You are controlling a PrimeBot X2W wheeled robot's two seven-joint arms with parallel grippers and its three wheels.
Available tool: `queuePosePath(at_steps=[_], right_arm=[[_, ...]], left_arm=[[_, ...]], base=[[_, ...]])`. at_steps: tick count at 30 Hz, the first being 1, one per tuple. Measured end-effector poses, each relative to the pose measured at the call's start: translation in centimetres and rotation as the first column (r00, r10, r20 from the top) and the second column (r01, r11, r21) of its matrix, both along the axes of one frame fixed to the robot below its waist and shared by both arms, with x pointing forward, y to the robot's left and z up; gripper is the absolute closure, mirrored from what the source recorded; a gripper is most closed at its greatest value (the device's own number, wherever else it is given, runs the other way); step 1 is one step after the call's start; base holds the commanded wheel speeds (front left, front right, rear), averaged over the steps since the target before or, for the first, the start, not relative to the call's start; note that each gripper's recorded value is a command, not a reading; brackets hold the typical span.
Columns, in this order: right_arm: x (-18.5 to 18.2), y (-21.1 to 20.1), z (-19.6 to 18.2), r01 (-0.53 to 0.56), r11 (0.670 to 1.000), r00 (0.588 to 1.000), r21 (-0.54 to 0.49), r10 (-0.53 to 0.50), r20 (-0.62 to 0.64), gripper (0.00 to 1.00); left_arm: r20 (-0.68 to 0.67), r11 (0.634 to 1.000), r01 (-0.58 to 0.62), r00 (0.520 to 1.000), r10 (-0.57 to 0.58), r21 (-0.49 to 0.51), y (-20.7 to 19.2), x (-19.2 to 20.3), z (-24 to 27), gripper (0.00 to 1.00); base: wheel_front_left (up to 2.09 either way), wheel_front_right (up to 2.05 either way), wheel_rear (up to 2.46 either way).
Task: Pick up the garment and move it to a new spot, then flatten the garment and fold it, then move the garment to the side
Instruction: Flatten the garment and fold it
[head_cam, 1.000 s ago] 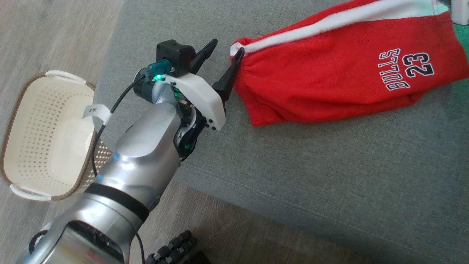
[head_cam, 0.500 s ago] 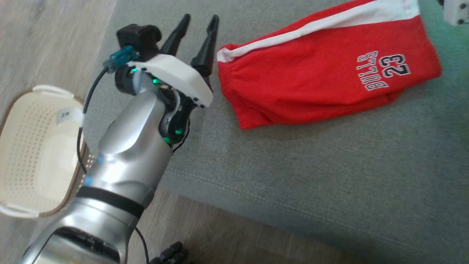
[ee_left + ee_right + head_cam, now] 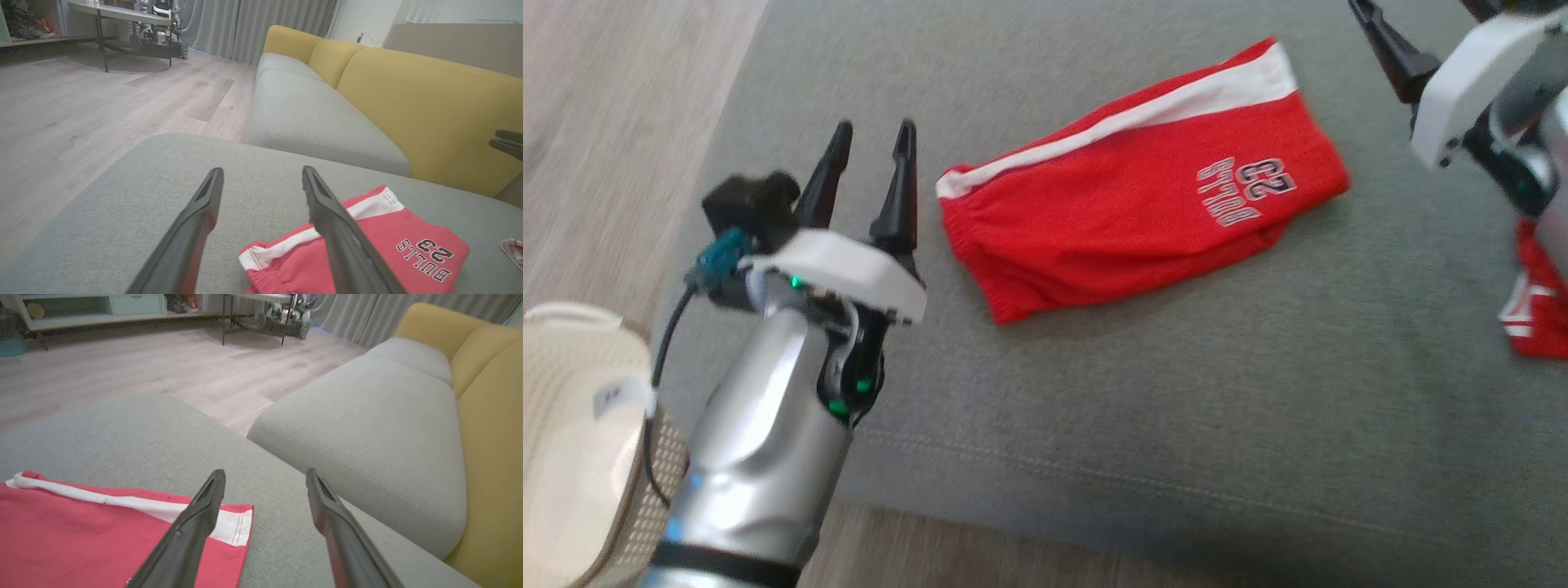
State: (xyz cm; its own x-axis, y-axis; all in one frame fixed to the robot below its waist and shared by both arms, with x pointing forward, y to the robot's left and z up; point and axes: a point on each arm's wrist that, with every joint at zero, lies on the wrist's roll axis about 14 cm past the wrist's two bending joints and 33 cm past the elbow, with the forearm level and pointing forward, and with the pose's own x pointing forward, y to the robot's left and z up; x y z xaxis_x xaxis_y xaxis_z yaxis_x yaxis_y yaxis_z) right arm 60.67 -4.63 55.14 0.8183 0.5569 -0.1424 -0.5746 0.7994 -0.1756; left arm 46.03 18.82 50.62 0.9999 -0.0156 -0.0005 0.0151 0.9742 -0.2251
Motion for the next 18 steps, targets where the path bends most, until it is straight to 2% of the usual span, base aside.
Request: queuePosePath(at_steps=[3,5,9,14,18], right_arm=[[-1.3,-1.0,1.6,0.017,0.999,0.997,0.052,-0.021,0.078,0.0],[-2.2,-1.6,1.9,0.051,0.99,0.996,0.134,-0.061,0.069,0.0],[-4.5,-3.1,1.2,0.08,0.984,0.993,0.157,-0.092,0.069,0.0],[-6.6,-4.7,4.5,0.088,0.974,0.968,0.207,-0.133,0.213,0.0],[-9.9,-4.8,3.4,0.102,0.97,0.954,0.22,-0.158,0.253,0.0]], left_arm=[[0.02,1.0,0.011,1.0,-0.011,0.002,-0.6,-1.0,0.5,0.0],[0.03,1.0,0.013,0.999,-0.013,-0.001,-0.8,-1.7,0.6,0.0],[0.049,1.0,0.02,0.999,-0.021,0.013,-1.7,-2.9,0.9,0.0],[0.063,0.999,0.035,0.997,-0.036,0.024,-2.7,-3.9,1.1,0.0],[0.063,1.0,0.026,0.998,-0.027,0.012,-2.8,-5.0,0.8,0.0]], base=[[0.0,0.0,0.0],[0.0,0.0,0.0],[0.0,0.0,0.0],[0.0,0.0,0.0],[0.0,0.0,0.0]])
